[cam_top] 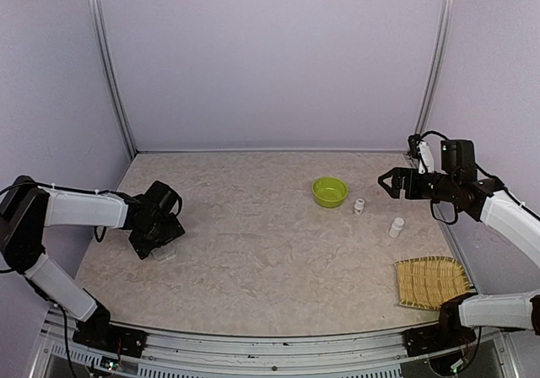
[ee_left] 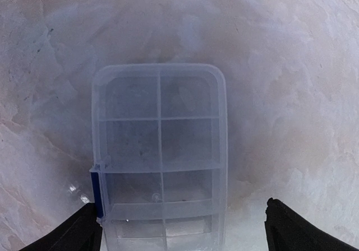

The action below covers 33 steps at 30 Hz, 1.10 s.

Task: Sort the pills into containers
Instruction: Move the pill container to the center of the board.

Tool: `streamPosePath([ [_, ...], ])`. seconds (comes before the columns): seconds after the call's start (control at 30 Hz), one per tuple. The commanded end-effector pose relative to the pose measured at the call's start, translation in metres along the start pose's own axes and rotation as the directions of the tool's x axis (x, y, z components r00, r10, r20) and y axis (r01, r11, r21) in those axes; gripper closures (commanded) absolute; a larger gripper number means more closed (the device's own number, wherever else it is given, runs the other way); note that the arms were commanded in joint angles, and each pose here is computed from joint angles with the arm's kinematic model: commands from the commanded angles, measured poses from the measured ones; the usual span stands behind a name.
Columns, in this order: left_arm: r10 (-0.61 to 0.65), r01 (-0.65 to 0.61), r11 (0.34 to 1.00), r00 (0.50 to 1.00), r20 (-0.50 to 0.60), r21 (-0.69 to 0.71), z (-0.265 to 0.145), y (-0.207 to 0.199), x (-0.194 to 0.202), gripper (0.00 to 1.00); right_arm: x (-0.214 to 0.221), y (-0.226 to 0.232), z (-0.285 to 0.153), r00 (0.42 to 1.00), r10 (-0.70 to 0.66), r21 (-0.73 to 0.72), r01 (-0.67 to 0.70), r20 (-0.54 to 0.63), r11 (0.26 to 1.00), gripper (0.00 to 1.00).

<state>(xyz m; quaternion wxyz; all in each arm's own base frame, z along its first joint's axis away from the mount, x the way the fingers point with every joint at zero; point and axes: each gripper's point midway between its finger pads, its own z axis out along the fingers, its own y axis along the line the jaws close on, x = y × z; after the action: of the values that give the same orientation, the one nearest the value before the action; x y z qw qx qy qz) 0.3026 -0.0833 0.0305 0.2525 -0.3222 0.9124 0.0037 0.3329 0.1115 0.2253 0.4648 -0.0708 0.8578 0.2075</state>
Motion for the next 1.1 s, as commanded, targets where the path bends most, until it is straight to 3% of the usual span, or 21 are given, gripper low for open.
streamPosePath([
  [0.0, -0.006, 0.007, 0.999, 1.000, -0.031, 0.039, -0.002, -0.013, 0.015, 0.01, 0.000, 0.005, -0.004, 1.000, -0.007, -0.009, 0.008, 0.011, 1.000, 0.00],
  [0.7, 0.077, -0.061, 0.977, 0.995, -0.069, 0.206, 0.007, -0.112, 0.039, 0.01, -0.003, 0.004, -0.007, 1.000, -0.014, 0.010, 0.014, -0.003, 1.000, 0.00],
  [1.07, 0.182, -0.175, 0.939, 0.983, 0.006, 0.297, 0.008, -0.185, 0.026, 0.01, 0.028, -0.021, 0.011, 0.982, -0.032, 0.180, 0.067, -0.189, 0.981, 0.00],
])
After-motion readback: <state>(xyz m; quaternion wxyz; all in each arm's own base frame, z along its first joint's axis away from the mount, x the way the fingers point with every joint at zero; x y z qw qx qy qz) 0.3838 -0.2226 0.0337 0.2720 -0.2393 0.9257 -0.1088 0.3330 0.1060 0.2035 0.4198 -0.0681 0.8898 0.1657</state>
